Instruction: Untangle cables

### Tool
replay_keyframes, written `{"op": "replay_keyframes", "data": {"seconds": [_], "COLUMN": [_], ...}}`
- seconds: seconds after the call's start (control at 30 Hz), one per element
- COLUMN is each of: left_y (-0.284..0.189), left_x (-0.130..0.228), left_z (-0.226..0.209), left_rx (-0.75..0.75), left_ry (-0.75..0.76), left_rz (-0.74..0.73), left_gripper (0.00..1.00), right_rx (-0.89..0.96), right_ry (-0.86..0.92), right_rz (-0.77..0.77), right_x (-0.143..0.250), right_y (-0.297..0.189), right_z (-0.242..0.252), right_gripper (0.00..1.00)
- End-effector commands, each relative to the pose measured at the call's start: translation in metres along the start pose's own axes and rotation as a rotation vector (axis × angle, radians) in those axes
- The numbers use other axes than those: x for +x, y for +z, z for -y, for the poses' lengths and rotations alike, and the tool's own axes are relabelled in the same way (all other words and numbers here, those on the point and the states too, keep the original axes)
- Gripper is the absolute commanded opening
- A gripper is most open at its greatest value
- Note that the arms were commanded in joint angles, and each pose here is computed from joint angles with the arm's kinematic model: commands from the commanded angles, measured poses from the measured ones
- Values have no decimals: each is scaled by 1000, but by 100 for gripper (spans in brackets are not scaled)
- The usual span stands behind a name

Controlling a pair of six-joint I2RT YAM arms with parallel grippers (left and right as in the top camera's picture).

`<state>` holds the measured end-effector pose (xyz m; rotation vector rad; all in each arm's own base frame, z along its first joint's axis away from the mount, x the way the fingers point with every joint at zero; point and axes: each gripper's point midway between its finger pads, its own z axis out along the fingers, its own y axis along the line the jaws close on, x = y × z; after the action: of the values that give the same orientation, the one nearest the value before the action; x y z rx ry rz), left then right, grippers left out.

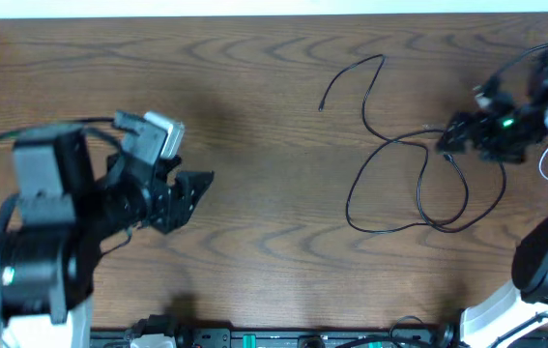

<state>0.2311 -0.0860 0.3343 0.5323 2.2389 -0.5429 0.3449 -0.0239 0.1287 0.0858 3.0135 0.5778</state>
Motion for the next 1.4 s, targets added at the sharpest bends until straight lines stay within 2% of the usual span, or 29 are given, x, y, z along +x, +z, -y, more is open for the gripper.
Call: {"op": "replay_keyframes", "data": {"seconds": [0.0, 0.3, 0.63, 0.67, 0.73, 0.77, 0.8, 0.87, 1.0, 1.13, 1.27, 1.37], "left_y": [-23, -26, -26, -26, -26, -26, -26, -26, -26, -26, -26, -26], "left_x": [-4, 8, 9, 9, 9, 9, 9, 9, 9, 9, 10, 12], "left_z": [4, 10, 12, 12, 12, 12, 12, 12, 12, 12, 12, 13], "left_rx": [-75, -65, -53, -53, -53, -53, -53, -53, -53, -53, -52, -50], "left_ry": [48, 28, 25, 24, 24, 25, 24, 25, 25, 25, 22, 18], "left_rz": [55, 22, 20, 20, 20, 20, 20, 20, 20, 20, 16, 10], "left_gripper": [59, 59, 59, 59, 59, 59, 59, 59, 59, 59, 59, 59], "right_rx": [-6, 29, 41, 42, 44, 44, 44, 42, -15, -120, -116, -48], "right_ry": [-155, -319, -179, -163, -131, -114, -94, -37, 69, 64, 63, 86], "right_rz": [-98, -138, -100, -87, -49, -30, -7, 35, 106, 204, 345, 483], "right_x": [20, 33, 39, 37, 28, 23, 17, 7, -16, -53, -96, -123], "right_y": [31, 84, 120, 121, 122, 123, 123, 122, 110, 72, 3, -60], "right_z": [-24, -48, -37, -37, -37, -37, -38, -38, -47, -66, -66, -47], "right_gripper": [99, 99, 99, 94, 70, 46, 27, 1, 1, 1, 1, 1]}}
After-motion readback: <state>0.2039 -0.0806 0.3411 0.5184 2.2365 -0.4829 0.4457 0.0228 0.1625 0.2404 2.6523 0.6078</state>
